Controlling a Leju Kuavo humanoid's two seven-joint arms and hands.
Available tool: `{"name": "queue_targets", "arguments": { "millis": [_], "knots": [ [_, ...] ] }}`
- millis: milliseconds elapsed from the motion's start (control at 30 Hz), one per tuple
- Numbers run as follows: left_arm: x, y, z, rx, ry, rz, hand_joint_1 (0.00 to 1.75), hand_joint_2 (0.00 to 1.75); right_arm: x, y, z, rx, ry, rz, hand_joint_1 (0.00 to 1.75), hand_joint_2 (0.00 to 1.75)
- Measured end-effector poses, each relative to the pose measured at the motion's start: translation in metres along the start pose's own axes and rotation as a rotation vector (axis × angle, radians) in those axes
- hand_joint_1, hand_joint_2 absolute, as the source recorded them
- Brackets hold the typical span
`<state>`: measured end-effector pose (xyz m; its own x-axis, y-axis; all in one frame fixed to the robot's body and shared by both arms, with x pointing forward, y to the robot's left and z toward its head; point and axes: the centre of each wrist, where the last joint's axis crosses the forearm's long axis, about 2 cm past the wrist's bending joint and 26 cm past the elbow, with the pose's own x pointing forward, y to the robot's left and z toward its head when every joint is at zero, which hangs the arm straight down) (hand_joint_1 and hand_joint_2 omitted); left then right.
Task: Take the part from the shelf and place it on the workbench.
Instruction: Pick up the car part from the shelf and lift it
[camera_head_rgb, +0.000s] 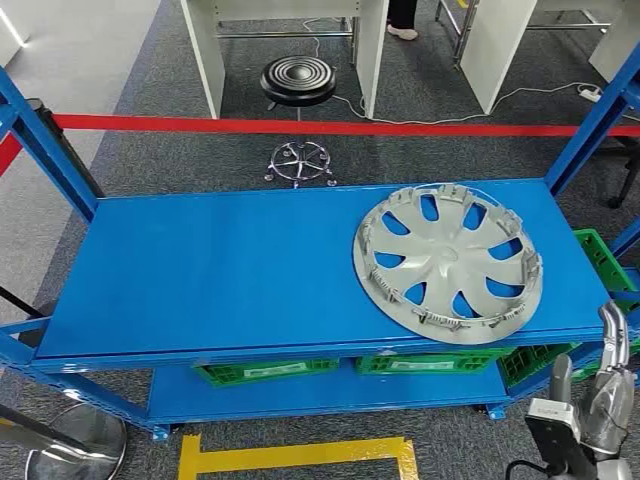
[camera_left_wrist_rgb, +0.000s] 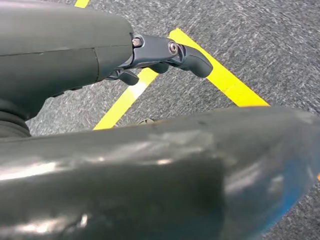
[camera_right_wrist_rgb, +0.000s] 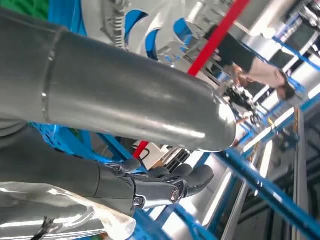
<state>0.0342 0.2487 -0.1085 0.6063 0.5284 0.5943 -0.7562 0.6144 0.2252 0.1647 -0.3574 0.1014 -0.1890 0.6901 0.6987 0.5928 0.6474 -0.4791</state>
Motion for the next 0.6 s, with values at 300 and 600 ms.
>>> {"name": "queue_targets", "arguments": {
  "millis": [300, 600],
  "knots": [
    [0.002, -0.001, -0.001, -0.016, -0.004, -0.028, 0.00, 0.00, -0.017, -0.012, -0.031, 0.178, -0.033, 0.076, 0.00, 0.00],
    [0.005, 0.000, -0.004, -0.046, 0.008, -0.058, 0.00, 0.00, -0.026, -0.010, -0.054, 0.460, -0.050, 0.161, 0.00, 0.00]
  ]
}}
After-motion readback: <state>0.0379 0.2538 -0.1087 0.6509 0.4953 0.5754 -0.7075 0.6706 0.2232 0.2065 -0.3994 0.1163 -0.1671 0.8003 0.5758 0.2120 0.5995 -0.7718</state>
